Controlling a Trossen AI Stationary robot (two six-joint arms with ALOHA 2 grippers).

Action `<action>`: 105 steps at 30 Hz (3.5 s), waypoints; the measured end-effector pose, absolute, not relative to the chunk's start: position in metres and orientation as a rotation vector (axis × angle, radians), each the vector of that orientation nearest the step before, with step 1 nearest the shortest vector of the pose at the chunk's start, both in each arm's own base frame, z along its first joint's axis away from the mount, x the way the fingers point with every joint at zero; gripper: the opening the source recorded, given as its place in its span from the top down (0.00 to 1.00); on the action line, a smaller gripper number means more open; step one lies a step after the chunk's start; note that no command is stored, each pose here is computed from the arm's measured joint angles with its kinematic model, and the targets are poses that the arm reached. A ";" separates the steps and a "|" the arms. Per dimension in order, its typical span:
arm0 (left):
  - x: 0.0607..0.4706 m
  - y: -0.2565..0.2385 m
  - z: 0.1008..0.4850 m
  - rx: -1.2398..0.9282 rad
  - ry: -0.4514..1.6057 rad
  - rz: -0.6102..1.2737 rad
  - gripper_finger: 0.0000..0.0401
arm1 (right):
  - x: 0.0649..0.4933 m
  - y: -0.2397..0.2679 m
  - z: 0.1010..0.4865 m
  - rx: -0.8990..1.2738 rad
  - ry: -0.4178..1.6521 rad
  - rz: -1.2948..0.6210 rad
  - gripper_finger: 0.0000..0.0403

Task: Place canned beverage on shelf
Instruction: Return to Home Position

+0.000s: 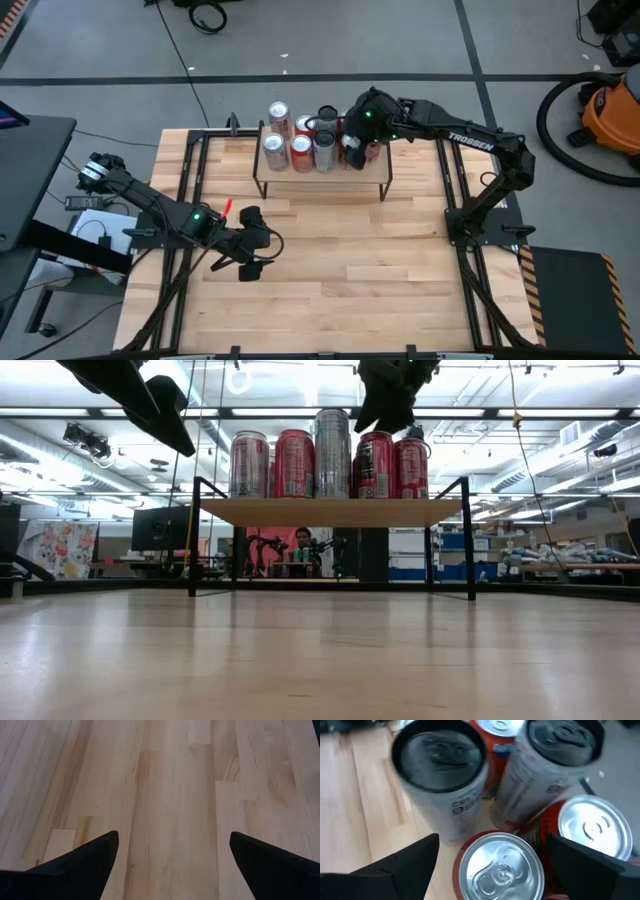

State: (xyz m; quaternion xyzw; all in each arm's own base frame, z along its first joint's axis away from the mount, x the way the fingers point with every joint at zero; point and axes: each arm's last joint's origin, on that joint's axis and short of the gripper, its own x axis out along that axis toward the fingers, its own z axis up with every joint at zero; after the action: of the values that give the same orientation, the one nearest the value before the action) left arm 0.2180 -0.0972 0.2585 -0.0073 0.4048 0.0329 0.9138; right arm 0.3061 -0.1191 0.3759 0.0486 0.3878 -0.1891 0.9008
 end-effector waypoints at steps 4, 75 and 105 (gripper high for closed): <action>0.218 -0.097 0.259 -0.015 0.834 0.068 0.02 | 0.305 -0.120 0.375 0.154 0.804 -0.437 0.09; 0.211 -0.093 0.285 0.151 0.573 0.168 0.02 | 0.272 -0.097 0.417 -0.043 0.664 -0.424 0.13; 0.138 -0.053 0.238 -0.018 0.257 0.228 0.02 | 0.188 0.035 0.291 -0.053 0.191 -0.345 0.14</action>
State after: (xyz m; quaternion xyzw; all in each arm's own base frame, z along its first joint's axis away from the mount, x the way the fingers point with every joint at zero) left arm 0.1375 -0.0528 0.2380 -0.0087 0.1279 0.1135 0.9852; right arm 0.1877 0.0353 0.2908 -0.0263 0.0949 -0.1714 0.9803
